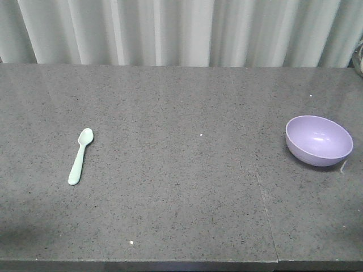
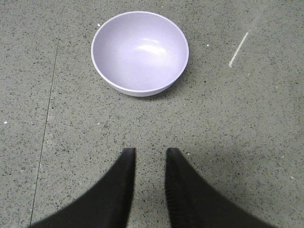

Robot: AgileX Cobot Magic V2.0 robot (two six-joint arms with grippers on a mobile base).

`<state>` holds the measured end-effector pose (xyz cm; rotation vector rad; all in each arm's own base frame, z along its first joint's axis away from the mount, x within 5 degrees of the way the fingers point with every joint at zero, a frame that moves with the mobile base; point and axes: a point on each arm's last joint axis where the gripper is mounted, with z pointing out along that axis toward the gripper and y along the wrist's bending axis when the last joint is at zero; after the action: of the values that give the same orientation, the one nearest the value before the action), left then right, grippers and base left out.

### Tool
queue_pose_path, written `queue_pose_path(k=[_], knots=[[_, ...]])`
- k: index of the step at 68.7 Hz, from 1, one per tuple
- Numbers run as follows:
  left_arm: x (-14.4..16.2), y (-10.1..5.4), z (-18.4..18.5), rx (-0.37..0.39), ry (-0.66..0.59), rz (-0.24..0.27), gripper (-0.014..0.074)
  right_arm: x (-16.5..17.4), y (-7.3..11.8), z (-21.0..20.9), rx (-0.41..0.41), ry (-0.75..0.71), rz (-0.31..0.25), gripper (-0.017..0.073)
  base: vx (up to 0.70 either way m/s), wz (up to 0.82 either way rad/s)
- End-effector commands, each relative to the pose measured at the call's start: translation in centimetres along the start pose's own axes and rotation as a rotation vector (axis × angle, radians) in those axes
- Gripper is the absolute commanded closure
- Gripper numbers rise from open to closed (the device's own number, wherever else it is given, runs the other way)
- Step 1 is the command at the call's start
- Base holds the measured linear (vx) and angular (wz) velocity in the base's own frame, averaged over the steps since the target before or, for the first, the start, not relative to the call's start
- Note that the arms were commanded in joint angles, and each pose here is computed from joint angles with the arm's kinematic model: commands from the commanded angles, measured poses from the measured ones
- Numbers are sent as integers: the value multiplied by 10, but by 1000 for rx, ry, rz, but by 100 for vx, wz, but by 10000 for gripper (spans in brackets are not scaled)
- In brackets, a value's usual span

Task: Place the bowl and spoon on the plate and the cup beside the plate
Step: 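Lower the left gripper onto the mint-green spoon handle and close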

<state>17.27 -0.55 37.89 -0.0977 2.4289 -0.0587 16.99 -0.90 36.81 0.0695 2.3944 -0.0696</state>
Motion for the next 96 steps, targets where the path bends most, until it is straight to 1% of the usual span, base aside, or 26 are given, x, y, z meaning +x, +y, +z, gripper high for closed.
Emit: queue_pose_path(k=[1,7,11,16,22,34,43,48,61,68,76,85,89,96], knots=[[-10,-1,-10,15,-83,-9,335,-11,-1,-10,6,-87,-13,203,0,0],[-10,-1,-10,15,-85,-9,211,-11,-1,-10,6,-87,-13,94,0,0],[-10,-1,-10,15,-86,-9,144,-11,-1,-10,6,-87,-12,45,0,0],[-10,-1,-10,15,-86,-9,73,-11,-1,-10,6,-87,-12,8,0,0],[-10,-1,-10,15,-85,-9,30,-11,-1,-10,6,-87,-12,4,0,0],[-12,-1,-7,16,-87,-9,32,-12,-1,-10,6,-95,-12,3,0,0],[-20,-5,4,30,-41,-18,36,-13,-1,-10,6,-108,-12,3,0,0],[-29,-9,13,40,-14,-9,36,-13,-1,-10,4,-110,-12,3,0,0],[-55,-31,42,76,64,52,36,-13,-1,-10,4,-110,-8,3,0,0],[-68,-46,69,88,119,81,36,-13,-1,-10,4,-110,-8,3,0,0],[-76,-59,99,84,195,88,36,-13,-1,-10,4,-110,-8,3,0,0],[-83,-74,130,86,250,114,38,-13,-1,-10,4,-110,-8,3,0,0],[-86,-77,142,82,268,118,38,-13,-1,-10,4,-110,-8,3,0,0],[-89,-79,165,58,299,103,38,-13,-1,-10,4,-110,-8,3,0,0]])
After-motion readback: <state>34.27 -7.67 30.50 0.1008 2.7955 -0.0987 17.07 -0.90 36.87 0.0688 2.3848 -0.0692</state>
